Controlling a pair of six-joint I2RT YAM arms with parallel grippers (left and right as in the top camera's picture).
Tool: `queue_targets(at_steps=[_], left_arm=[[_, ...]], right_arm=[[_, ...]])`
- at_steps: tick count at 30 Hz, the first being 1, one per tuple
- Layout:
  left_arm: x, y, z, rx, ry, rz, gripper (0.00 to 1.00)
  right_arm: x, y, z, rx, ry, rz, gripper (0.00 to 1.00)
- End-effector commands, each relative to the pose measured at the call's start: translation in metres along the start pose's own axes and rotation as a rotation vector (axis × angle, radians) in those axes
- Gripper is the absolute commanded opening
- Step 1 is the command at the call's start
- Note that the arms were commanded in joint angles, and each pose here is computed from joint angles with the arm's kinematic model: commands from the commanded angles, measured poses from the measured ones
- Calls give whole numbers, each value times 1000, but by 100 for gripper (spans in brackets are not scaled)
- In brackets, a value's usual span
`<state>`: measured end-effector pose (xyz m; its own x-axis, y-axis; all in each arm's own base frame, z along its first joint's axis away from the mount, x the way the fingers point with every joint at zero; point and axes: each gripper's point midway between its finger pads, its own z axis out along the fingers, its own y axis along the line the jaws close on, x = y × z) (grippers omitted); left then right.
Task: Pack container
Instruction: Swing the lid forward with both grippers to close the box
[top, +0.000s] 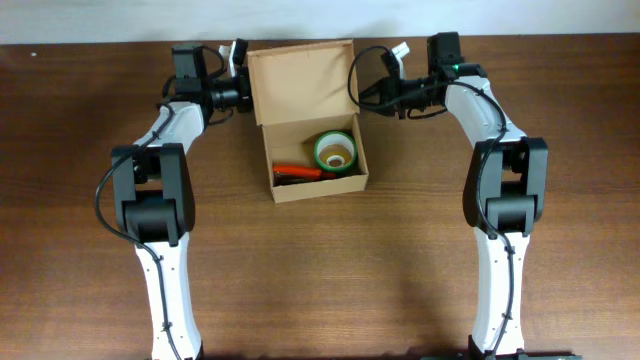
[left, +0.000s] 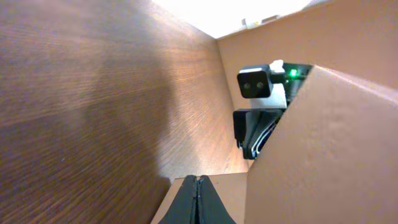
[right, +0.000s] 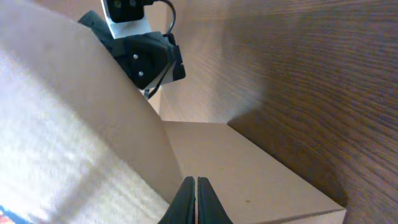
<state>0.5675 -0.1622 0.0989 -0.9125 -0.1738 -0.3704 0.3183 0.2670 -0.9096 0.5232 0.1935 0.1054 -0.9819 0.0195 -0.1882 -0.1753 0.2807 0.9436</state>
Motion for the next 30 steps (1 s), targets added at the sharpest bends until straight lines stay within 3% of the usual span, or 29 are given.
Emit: queue_targets(at_steps=[1,13,30], left_arm=[[-5,-34,5,40,19,120,2],[18,-49,-19,-235,90,247,2],[42,-70,-11,-248,177,298,2]], right_arm=[[4,15,4,-70,24,-22,4],[-4,64,-11,-37,-14,-176,4],[26,70,-10,164,52,-251,4]])
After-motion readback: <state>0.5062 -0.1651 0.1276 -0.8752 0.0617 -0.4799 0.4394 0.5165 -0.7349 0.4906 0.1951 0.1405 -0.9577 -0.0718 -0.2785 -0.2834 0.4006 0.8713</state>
